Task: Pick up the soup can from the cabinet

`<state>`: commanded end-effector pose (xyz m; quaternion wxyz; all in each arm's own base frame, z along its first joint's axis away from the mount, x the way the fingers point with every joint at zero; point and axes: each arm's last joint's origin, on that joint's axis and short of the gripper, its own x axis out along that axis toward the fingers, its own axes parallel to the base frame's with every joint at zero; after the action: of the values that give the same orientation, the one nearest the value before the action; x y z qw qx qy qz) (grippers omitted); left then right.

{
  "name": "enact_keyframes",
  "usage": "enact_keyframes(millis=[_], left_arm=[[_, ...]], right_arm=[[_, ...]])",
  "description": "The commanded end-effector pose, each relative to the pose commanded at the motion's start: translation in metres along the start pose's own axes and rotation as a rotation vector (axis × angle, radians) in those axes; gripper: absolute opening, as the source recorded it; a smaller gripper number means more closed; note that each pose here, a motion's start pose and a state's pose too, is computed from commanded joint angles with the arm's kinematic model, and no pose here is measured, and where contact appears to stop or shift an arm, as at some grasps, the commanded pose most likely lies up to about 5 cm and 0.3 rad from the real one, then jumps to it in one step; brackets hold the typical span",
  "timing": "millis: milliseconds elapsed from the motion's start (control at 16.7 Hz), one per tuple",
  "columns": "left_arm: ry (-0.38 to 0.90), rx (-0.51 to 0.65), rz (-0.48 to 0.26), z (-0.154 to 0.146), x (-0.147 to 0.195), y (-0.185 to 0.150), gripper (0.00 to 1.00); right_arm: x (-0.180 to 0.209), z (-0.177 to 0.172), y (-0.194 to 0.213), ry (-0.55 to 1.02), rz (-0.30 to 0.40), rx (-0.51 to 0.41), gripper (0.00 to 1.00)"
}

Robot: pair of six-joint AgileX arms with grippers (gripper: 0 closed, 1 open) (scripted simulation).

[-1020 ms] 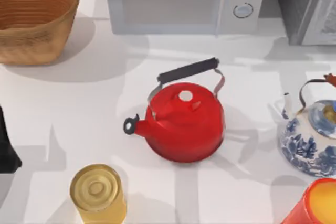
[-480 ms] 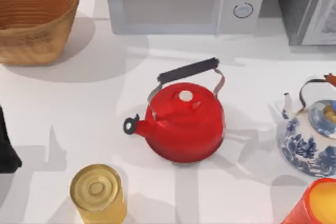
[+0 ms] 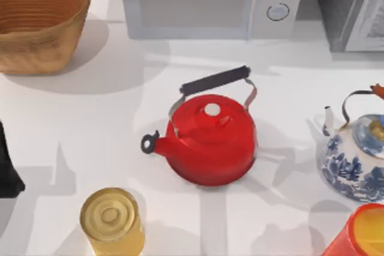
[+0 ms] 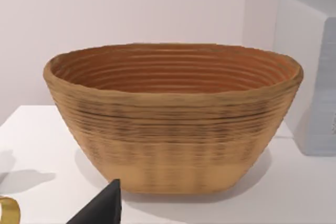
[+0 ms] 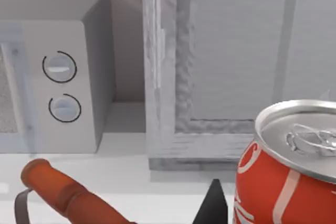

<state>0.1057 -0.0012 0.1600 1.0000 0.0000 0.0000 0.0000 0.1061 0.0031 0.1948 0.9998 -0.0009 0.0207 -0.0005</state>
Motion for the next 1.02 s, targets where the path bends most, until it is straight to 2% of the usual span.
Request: enact_keyframes(millis=[120, 300, 720, 1020], left_arm=[[0.0, 0.0, 0.0, 0.0, 0.0, 0.0, 1.0], [0.0, 0.0, 0.0, 0.0, 0.0, 0.0, 1.0], [0.0, 0.0, 0.0, 0.0, 0.0, 0.0, 1.0], [0.0, 0.0, 0.0, 0.0, 0.0, 0.0, 1.0]], right_arm=[[0.0, -0.022, -0.003, -0.022, 0.001, 0.002, 0.0], [0.001, -0.035, -0.004, -0.041, 0.001, 0.002, 0.0], [0.002, -0.034, -0.004, -0.038, 0.008, 0.003, 0.0], [0.006, -0.007, -0.006, -0.102, 0.068, -0.003, 0.0]])
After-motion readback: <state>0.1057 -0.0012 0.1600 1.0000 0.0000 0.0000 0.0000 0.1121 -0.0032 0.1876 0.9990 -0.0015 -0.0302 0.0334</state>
